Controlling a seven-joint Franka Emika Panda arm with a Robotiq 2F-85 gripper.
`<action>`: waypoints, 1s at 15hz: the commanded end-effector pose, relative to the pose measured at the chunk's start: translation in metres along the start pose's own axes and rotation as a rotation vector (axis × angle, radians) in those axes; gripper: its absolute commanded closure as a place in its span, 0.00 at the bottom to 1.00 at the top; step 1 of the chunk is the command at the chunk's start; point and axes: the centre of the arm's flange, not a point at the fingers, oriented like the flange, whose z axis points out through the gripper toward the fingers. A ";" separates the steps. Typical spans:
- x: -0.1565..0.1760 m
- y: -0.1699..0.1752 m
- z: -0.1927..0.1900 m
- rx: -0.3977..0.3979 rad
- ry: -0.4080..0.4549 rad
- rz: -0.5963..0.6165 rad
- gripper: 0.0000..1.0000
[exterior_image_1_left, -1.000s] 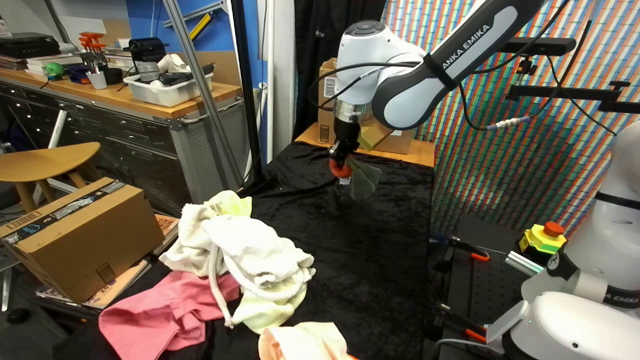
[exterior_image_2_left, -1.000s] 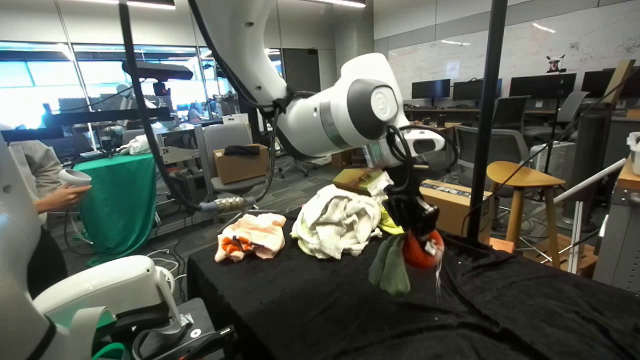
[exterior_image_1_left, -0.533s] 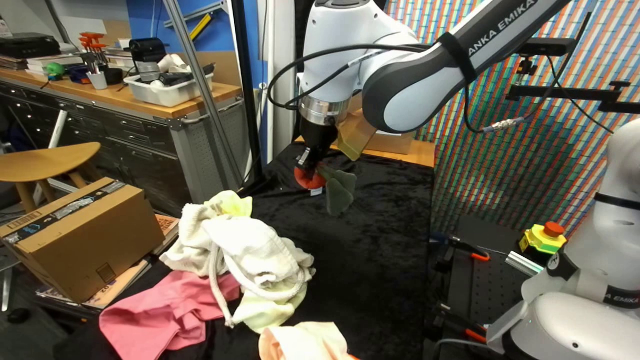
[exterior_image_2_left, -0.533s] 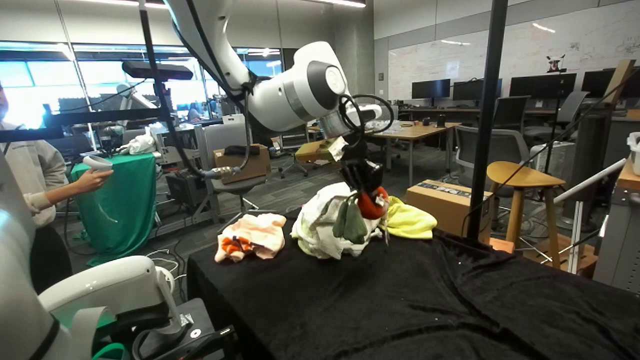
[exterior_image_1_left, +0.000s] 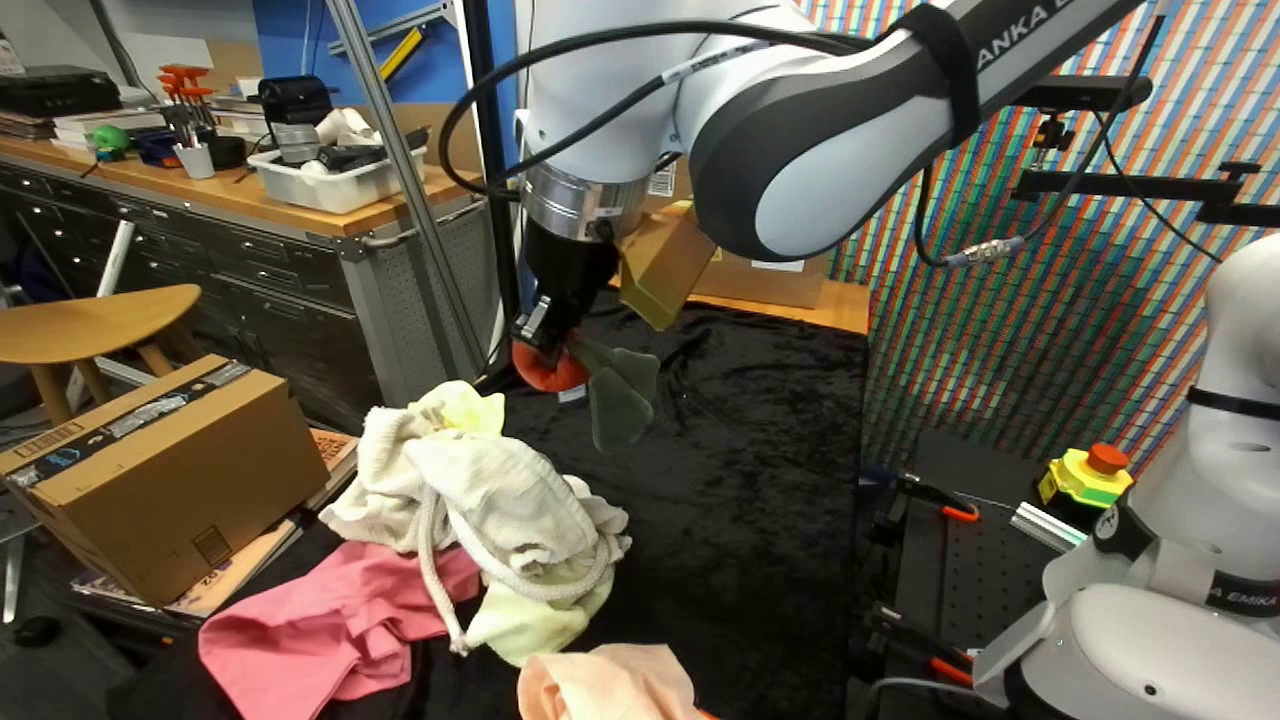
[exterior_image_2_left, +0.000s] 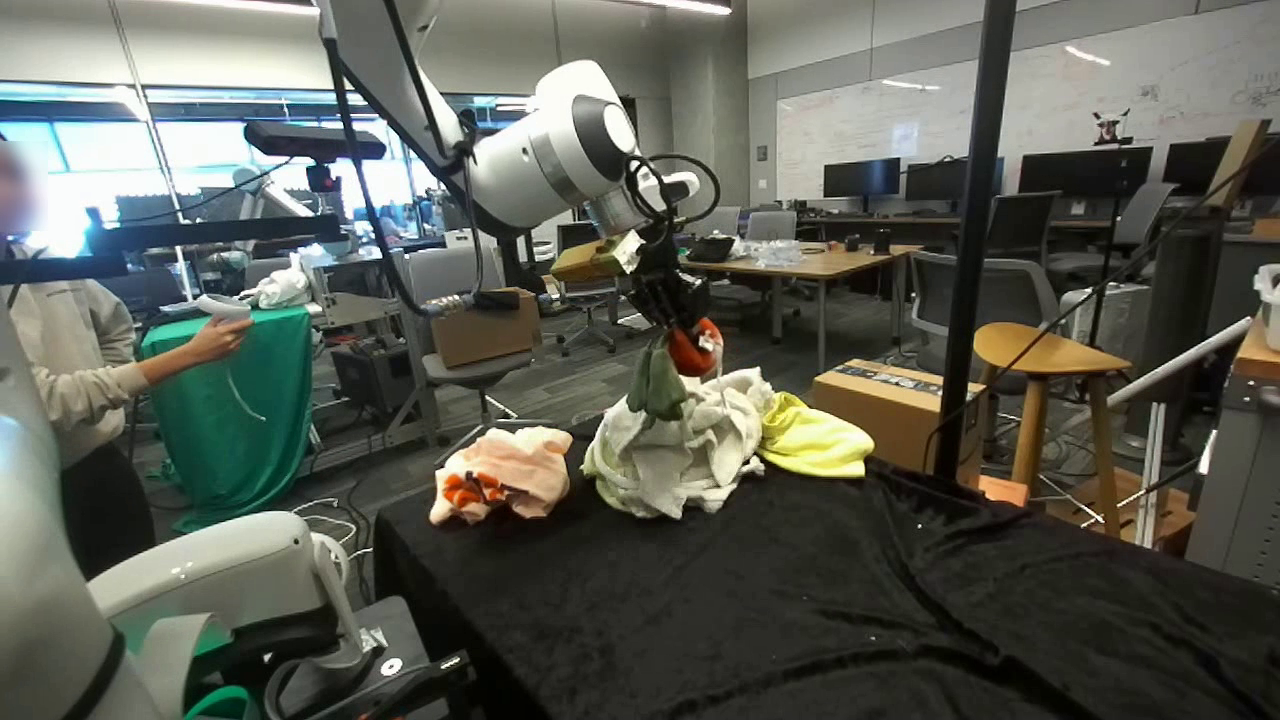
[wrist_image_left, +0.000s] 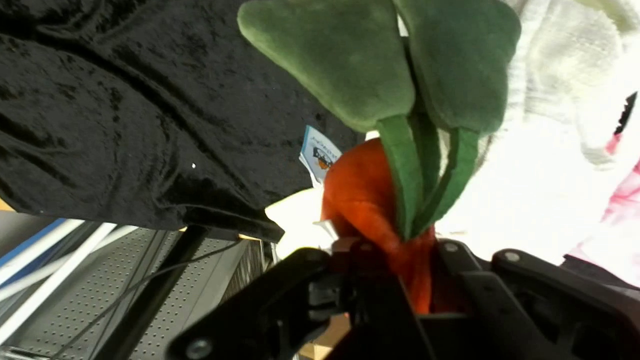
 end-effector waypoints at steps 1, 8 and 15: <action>0.023 -0.039 -0.013 0.009 0.044 -0.002 0.95; 0.035 -0.110 -0.013 0.085 0.040 -0.003 0.95; 0.038 -0.180 0.002 0.122 0.027 -0.070 0.95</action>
